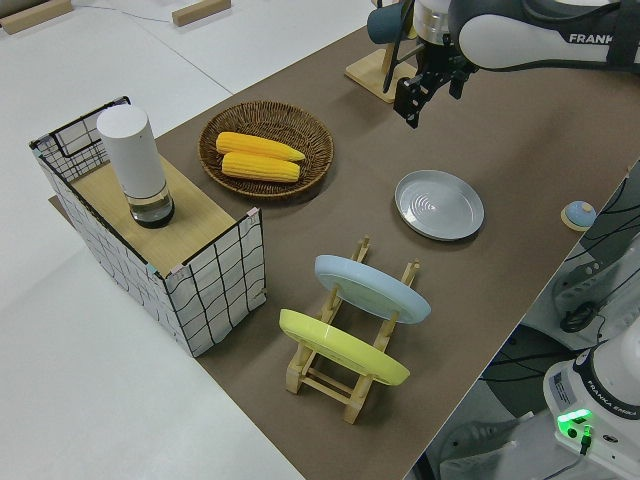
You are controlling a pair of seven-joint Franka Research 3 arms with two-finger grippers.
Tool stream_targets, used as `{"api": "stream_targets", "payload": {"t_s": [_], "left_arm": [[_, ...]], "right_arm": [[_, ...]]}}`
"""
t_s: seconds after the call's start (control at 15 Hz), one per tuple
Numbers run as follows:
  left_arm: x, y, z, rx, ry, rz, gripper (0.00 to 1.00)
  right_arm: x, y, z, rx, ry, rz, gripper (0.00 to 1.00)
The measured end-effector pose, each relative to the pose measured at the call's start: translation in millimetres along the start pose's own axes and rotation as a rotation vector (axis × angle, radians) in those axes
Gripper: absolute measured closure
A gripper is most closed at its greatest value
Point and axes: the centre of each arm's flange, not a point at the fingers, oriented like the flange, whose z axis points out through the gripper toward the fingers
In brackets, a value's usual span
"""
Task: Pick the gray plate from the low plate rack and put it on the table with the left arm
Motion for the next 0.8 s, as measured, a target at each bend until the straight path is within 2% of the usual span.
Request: {"api": "stream_targets", "payload": {"t_s": [0.2,0.53,0.8], "left_arm": [[-1.7,1.5,-39.3,0.047,0.013,-0.017,0.00],[-4.1,8.4,-73.9,0.073,0.019,-0.016,0.00],[-12.6,11.6,-116.7,0.159,0.014,-0.013,0.00]], "right_arm": [[0.0,0.0,0.0,0.000,0.000,0.000,0.01],[0.0,0.0,0.0,0.000,0.000,0.000,0.01],[0.0,0.0,0.0,0.000,0.000,0.000,0.01]]}}
